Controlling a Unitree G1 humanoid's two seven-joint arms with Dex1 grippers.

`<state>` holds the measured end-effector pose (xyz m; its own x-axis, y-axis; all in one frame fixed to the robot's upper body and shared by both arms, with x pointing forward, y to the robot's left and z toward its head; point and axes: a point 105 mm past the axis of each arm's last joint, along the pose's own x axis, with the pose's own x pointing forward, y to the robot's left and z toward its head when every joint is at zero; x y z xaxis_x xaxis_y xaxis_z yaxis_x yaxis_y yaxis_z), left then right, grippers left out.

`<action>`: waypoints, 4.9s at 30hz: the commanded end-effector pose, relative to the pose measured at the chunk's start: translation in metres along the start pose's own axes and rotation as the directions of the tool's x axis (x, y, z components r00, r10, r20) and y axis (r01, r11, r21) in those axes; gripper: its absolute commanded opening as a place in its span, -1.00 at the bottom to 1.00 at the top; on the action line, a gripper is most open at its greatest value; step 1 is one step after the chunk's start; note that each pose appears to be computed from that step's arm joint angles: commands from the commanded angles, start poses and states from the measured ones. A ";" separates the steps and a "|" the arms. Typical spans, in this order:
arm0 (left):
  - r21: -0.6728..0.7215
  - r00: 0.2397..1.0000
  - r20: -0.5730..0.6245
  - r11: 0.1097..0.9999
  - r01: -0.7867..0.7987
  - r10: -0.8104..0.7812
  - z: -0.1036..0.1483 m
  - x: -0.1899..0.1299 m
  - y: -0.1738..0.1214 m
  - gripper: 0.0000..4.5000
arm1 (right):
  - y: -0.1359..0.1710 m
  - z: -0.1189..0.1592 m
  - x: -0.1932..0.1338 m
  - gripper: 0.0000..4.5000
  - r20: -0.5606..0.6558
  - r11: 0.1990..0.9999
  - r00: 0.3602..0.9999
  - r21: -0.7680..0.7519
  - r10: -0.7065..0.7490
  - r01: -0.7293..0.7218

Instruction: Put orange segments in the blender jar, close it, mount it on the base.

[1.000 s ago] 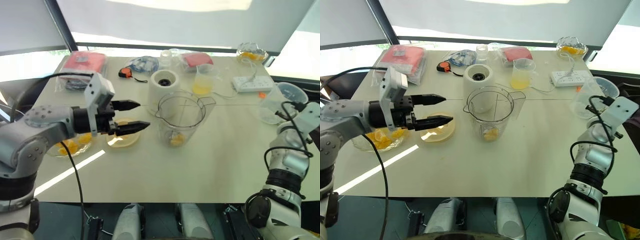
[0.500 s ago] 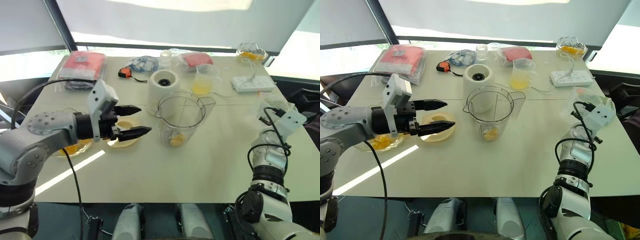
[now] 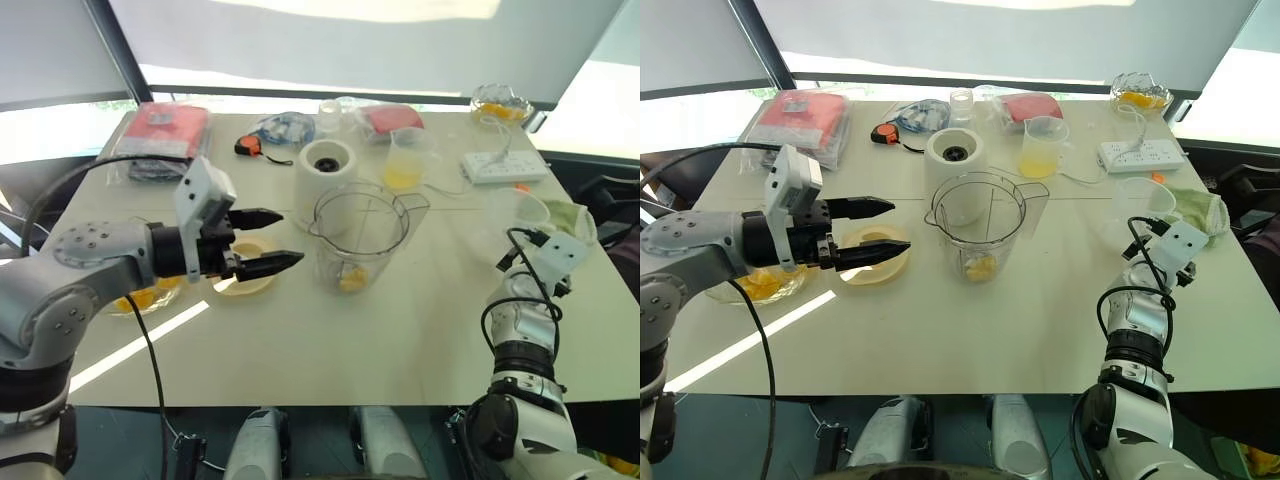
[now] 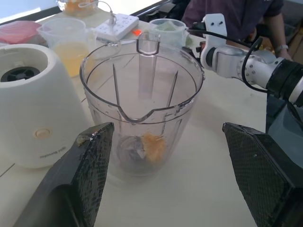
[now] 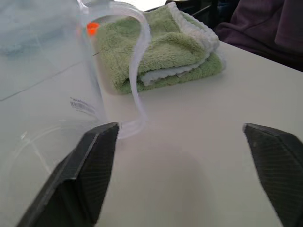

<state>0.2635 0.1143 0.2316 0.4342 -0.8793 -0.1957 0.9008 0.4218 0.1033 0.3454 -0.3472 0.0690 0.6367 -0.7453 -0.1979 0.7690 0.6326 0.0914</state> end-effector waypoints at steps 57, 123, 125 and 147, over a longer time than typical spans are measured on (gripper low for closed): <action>0.432 0.635 -0.772 0.759 0.487 0.032 -0.132 0.049 0.134 0.70 | -0.025 0.060 -0.204 0.99 -0.155 0.257 0.281 -0.154 0.947 -0.954; 0.577 0.686 -0.707 0.420 0.701 -0.172 0.109 0.140 0.041 -0.89 | 0.017 0.026 -0.181 1.00 -0.012 0.392 0.396 -0.116 0.918 -0.913; 0.574 0.682 -0.708 0.414 0.707 -0.183 0.109 0.144 0.037 -0.89 | 0.018 0.021 -0.183 1.00 -0.015 0.396 0.400 -0.109 0.916 -0.912; 0.441 0.518 -0.843 0.364 0.821 -0.147 0.067 0.165 0.023 -0.89 | 0.041 0.006 -0.189 1.00 0.041 0.435 0.433 -0.074 0.900 -0.897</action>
<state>0.3545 -0.0378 0.2670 0.0843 -0.3599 -0.9292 0.6956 -0.6464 0.3135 0.2570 -0.1807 0.1074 0.9675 0.2530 -0.0055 -0.2488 0.9549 0.1623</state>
